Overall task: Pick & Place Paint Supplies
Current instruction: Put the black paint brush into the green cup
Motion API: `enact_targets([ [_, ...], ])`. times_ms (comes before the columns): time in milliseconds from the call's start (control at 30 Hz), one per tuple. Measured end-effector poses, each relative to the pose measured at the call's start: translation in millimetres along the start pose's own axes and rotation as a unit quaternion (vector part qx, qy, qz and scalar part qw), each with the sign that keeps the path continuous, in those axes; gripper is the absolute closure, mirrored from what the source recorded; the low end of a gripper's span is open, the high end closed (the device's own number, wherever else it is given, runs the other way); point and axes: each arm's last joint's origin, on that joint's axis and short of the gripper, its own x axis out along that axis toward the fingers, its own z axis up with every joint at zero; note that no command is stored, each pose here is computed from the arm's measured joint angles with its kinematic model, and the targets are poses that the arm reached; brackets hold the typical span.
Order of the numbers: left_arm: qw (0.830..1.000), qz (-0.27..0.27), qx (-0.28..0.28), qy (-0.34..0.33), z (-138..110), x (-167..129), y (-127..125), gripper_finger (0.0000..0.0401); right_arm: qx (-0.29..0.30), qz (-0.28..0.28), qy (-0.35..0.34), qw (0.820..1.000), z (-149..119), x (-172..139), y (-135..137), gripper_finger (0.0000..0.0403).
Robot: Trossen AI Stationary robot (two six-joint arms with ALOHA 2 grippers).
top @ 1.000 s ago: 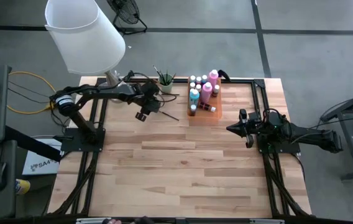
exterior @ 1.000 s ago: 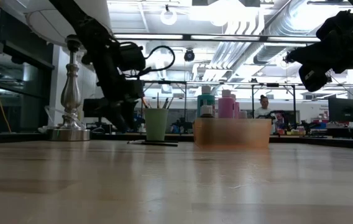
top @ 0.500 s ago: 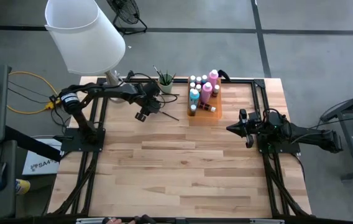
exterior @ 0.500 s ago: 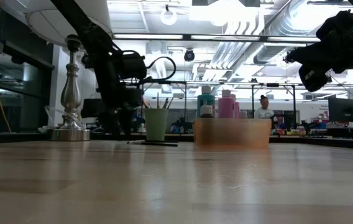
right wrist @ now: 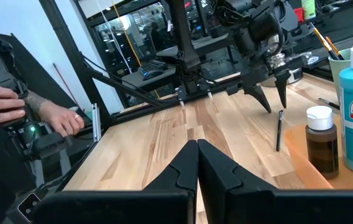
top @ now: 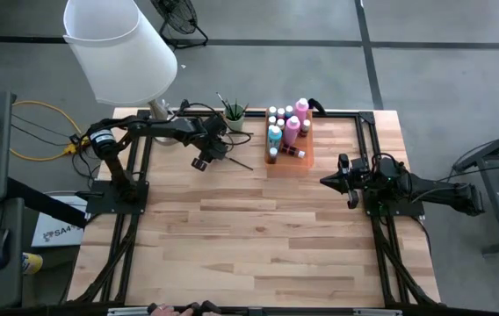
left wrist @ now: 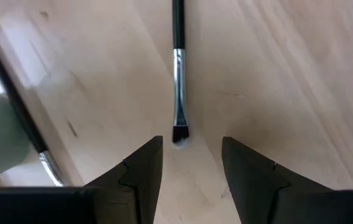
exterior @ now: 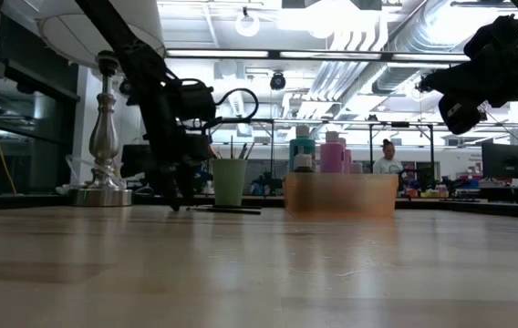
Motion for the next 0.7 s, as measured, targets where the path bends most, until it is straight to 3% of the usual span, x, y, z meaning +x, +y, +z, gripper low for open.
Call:
enact_targets([
  [367, 1.0, -0.008, -0.004, -0.006, -2.6, 3.6, 0.8, 0.0244, 0.0, 0.0, 0.0, 1.0, 0.1, 0.0, 0.1, 0.0401],
  [700, 1.0, -0.024, -0.002, -0.015, -3.2, 6.5, -0.9, 0.0315, 0.0, 0.0, 0.0, 1.0, 0.0, 0.0, 0.0, 0.0401],
])
